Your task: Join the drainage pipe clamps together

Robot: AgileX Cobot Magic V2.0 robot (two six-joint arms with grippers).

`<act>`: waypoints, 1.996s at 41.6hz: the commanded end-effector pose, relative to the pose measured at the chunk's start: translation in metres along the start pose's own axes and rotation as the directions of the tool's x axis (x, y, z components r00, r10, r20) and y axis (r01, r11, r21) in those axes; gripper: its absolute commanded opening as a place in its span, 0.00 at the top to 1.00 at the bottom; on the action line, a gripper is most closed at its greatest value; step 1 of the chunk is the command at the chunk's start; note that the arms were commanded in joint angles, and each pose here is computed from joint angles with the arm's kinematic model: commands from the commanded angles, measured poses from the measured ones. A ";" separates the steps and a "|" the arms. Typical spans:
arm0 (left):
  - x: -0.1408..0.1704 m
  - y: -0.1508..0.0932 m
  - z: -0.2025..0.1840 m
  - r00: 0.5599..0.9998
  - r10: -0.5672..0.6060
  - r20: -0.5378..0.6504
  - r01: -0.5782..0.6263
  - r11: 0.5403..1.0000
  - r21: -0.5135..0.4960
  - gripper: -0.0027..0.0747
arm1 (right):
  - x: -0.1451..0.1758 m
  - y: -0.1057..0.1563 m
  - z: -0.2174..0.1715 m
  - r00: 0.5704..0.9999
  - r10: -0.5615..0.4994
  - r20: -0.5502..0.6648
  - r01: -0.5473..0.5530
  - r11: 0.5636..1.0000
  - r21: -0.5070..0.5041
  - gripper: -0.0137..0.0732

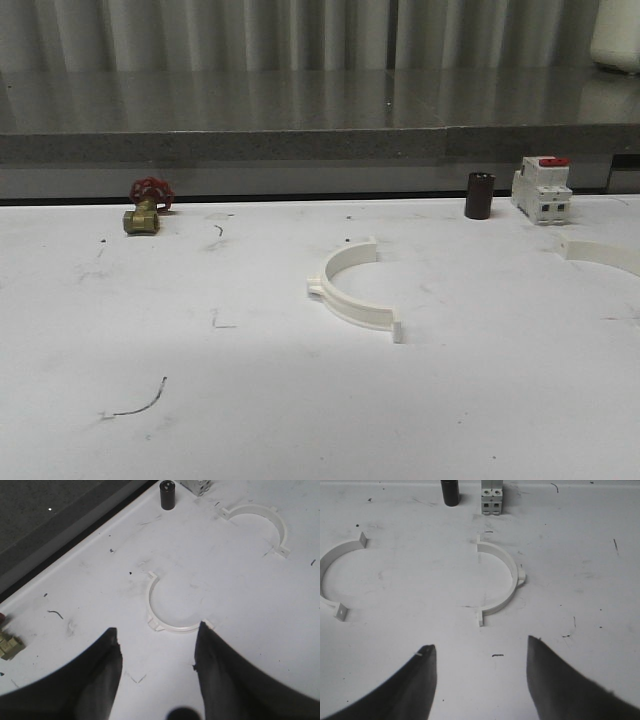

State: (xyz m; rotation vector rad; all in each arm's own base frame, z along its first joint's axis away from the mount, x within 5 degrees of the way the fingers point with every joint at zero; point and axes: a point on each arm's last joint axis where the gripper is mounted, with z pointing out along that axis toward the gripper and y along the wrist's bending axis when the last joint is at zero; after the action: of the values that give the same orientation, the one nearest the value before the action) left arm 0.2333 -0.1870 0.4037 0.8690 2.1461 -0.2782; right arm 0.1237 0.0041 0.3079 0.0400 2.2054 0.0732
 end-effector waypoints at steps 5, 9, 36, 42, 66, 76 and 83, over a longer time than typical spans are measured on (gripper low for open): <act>0.044 -0.002 -0.051 0.980 -0.017 0.197 0.017 1.000 -0.001 0.53 | -0.015 0.000 -0.005 0.996 -0.009 0.090 0.009 1.000 0.005 0.34; 0.073 -0.006 -0.064 0.971 -0.037 0.237 0.034 0.999 0.013 0.53 | -0.015 0.000 -0.005 0.996 -0.009 0.090 0.009 1.000 0.005 0.34; 0.152 -0.018 -0.089 0.938 -0.093 0.334 0.080 0.995 0.053 0.53 | -0.015 0.000 -0.005 0.996 -0.008 0.085 0.008 1.000 0.005 0.34; 0.152 -0.018 -0.089 0.938 -0.093 0.334 0.080 0.995 0.053 0.53 | -0.020 -0.001 -0.004 0.999 -0.040 0.016 0.040 0.999 0.020 0.34; 0.152 -0.018 -0.089 0.938 -0.093 0.334 0.080 0.995 0.053 0.53 | -0.089 -0.020 0.113 0.904 0.052 -0.425 -0.013 0.995 0.096 0.34; 0.152 -0.018 -0.089 0.938 -0.093 0.334 0.080 0.995 0.053 0.53 | -0.098 -0.031 0.160 0.887 0.033 -0.460 0.019 0.994 0.109 0.34; 0.152 -0.018 -0.089 0.938 -0.093 0.334 0.080 0.995 0.053 0.53 | -0.091 -0.035 0.195 0.880 0.032 -0.474 0.023 0.994 0.109 0.34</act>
State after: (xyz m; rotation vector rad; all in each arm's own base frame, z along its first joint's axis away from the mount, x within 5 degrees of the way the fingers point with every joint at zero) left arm 0.0985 -0.0836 0.3343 0.7409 1.9538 -0.4470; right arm 0.3230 -0.0247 0.2531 0.1295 2.7952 -0.0145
